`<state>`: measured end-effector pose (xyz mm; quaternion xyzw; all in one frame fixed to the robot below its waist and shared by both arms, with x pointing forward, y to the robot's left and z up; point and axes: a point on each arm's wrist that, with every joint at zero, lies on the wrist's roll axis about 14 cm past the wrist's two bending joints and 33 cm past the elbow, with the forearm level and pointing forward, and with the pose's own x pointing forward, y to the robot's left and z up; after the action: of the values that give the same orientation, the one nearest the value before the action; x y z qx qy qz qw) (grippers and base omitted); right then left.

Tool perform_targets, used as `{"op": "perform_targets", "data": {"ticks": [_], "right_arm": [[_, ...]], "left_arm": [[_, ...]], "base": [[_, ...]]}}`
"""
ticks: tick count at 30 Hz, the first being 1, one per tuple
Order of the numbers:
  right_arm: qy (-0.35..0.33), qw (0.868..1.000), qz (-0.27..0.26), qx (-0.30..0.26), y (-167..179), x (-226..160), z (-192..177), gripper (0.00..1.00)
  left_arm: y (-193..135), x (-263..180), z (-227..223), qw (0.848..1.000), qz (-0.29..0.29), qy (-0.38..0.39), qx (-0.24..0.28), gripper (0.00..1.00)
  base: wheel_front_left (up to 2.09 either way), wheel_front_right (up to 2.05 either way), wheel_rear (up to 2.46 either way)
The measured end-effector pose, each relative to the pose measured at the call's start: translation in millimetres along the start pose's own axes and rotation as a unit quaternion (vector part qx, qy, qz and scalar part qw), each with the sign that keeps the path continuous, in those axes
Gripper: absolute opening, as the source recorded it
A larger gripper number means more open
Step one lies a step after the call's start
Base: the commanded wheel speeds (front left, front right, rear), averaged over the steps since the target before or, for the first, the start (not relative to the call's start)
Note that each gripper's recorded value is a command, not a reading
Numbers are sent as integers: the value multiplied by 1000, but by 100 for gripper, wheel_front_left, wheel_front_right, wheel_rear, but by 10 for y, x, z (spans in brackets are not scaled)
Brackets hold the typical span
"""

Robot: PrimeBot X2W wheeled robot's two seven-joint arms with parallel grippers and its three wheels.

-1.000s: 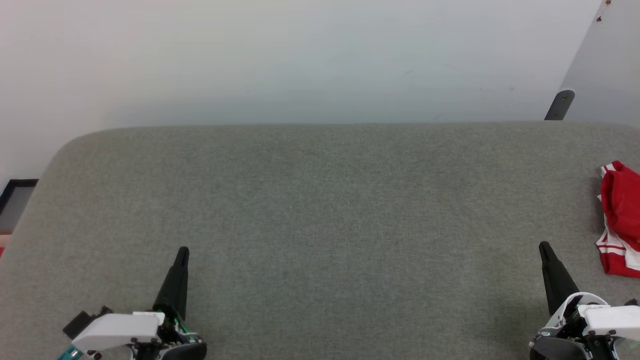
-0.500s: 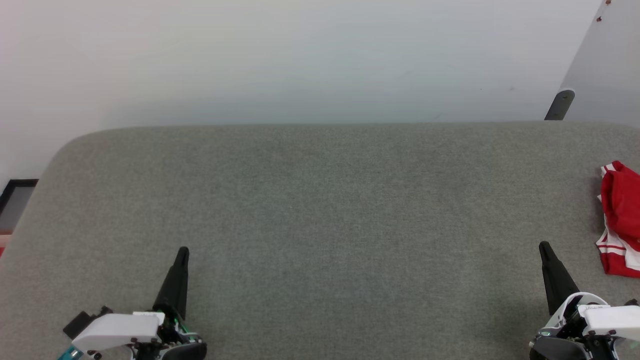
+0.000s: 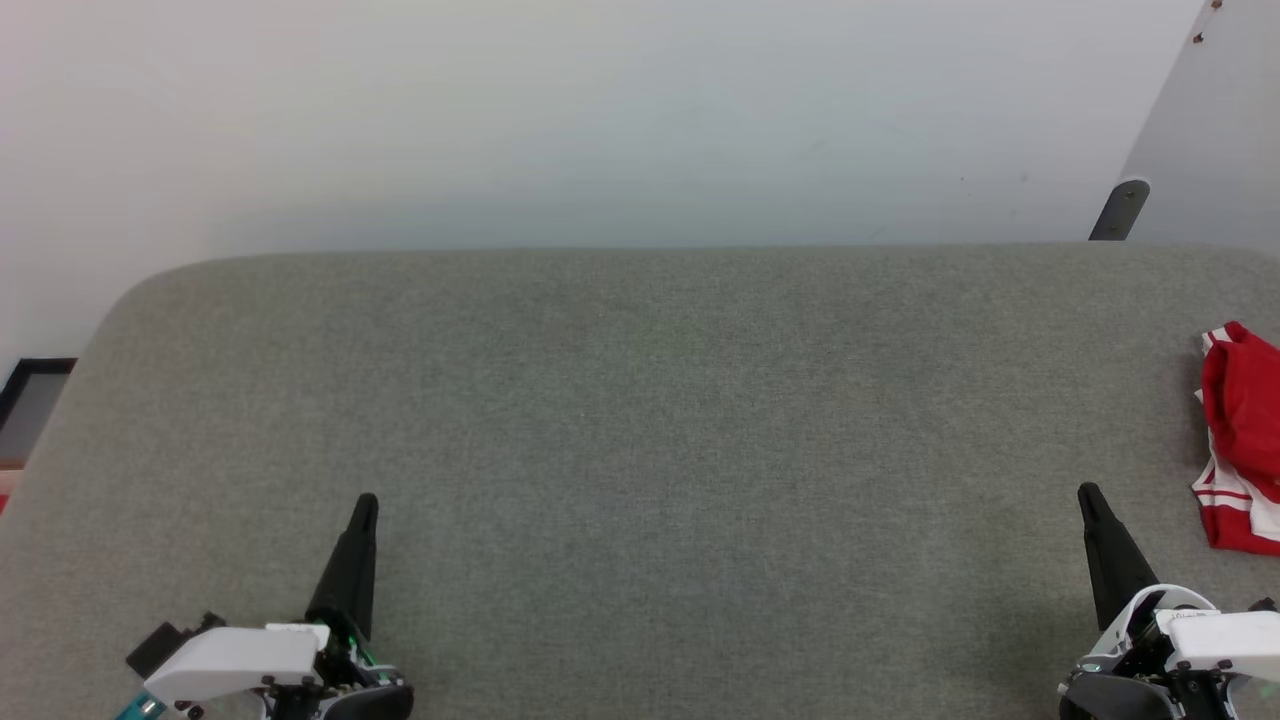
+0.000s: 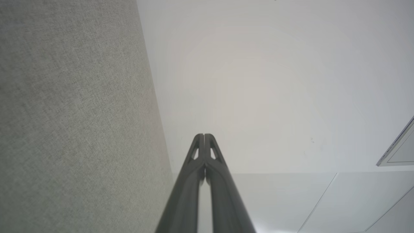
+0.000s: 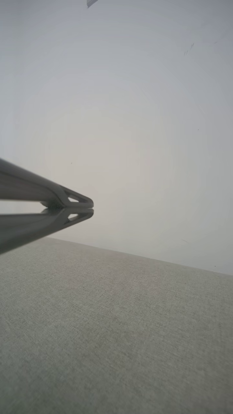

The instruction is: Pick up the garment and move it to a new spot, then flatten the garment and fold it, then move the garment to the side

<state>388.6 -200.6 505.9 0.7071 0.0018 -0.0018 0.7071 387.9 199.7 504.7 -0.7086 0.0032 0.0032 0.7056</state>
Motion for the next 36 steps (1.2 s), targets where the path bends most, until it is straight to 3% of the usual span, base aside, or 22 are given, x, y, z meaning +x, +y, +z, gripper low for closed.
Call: {"op": "perform_targets", "data": {"ticks": [36], "right_arm": [[0,1000,0,0,0,0,0,0]], "left_arm": [[0,0,0,1000,0,0,0,0]], "base": [[0,0,0]]}}
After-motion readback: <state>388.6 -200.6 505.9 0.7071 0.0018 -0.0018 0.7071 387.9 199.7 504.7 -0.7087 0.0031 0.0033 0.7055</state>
